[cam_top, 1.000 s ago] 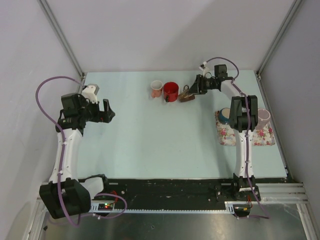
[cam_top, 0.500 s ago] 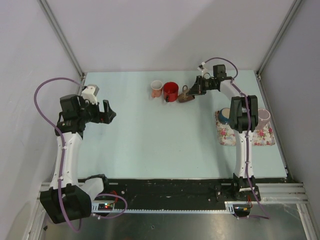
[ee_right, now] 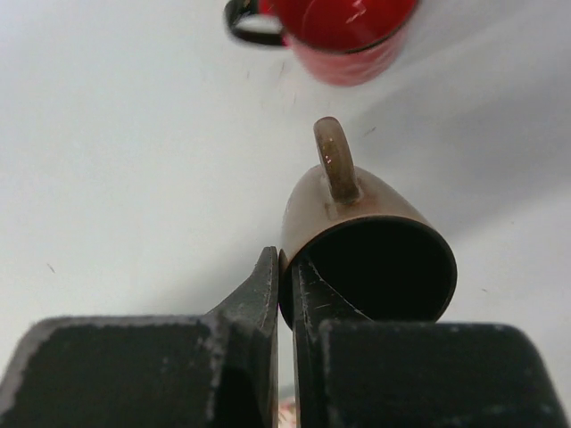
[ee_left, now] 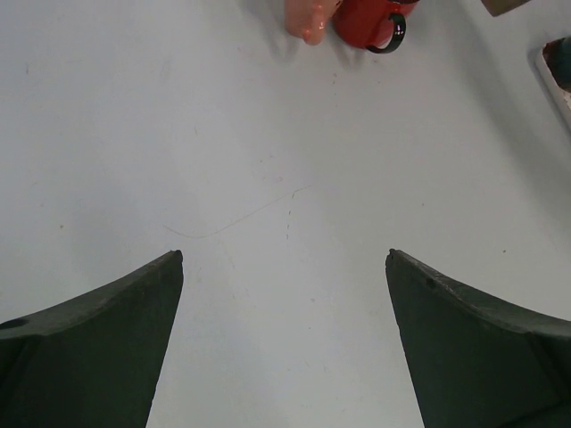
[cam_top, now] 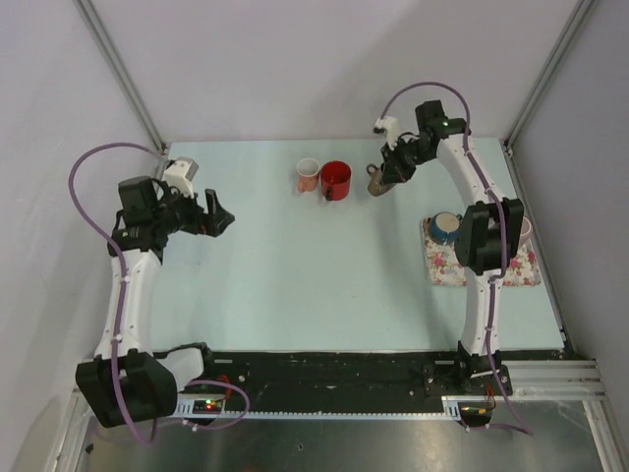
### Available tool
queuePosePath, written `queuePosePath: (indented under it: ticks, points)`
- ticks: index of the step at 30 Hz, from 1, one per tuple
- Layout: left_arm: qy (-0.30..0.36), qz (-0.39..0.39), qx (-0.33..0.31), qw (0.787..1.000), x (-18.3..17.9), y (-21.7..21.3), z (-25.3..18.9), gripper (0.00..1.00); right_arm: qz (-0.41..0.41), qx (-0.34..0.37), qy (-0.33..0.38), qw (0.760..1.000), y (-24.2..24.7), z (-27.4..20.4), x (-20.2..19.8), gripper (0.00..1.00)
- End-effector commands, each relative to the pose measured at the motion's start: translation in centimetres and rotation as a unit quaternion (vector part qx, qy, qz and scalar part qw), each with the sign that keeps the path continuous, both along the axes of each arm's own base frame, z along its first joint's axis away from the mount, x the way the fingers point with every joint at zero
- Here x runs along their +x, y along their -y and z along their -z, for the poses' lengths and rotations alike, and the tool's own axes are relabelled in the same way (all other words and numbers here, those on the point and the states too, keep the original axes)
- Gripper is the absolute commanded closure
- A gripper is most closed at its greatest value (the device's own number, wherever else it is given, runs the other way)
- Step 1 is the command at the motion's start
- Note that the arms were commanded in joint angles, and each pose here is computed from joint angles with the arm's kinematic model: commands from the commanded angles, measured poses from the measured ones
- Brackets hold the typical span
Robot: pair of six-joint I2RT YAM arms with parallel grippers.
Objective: Turn the mug right side up
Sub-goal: Turn over the cup at the center of the board.
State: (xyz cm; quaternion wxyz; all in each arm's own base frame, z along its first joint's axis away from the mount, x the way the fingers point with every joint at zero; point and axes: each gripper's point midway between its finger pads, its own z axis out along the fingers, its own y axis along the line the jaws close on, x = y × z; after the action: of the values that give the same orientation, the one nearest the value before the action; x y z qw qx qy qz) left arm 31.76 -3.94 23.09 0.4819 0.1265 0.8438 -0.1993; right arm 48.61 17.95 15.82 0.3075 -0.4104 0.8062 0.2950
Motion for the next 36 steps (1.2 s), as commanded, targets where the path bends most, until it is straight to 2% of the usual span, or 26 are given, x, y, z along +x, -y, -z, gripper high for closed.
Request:
queuePosePath:
  ticks: [1,7,15,19,28,31,36]
  points:
    - [0.027,0.032,-0.003,0.999,1.0,1.2,-1.8,0.02,-0.167,-0.164,0.082,0.969,0.9,0.4,-4.5,1.0]
    - [0.022,0.061,-0.003,0.998,1.0,2.6,-1.3,0.02,-0.241,-0.228,0.1,0.938,1.3,2.0,-5.8,1.0]
    - [0.009,0.094,-0.001,0.996,0.5,4.1,0.2,0.02,-0.279,-0.28,0.1,0.913,1.6,4.1,-6.6,1.0]
    - [-0.002,0.108,-0.003,0.994,0.4,4.9,1.0,0.02,-0.295,-0.282,0.107,0.907,1.6,5.4,-7.3,1.0]
    - [-0.005,0.152,0.01,0.988,0.3,7.5,1.5,0.02,-0.293,-0.269,0.111,0.91,1.3,6.0,-7.6,1.0]
    - [-0.003,0.171,0.027,0.985,0.9,9.1,1.6,0.02,-0.288,-0.263,0.119,0.913,1.0,5.5,-7.6,0.88]
    - [-0.015,0.198,0.036,0.979,3.3,12.0,1.8,0.02,-0.276,-0.257,0.128,0.917,0.9,4.1,-7.8,0.54]
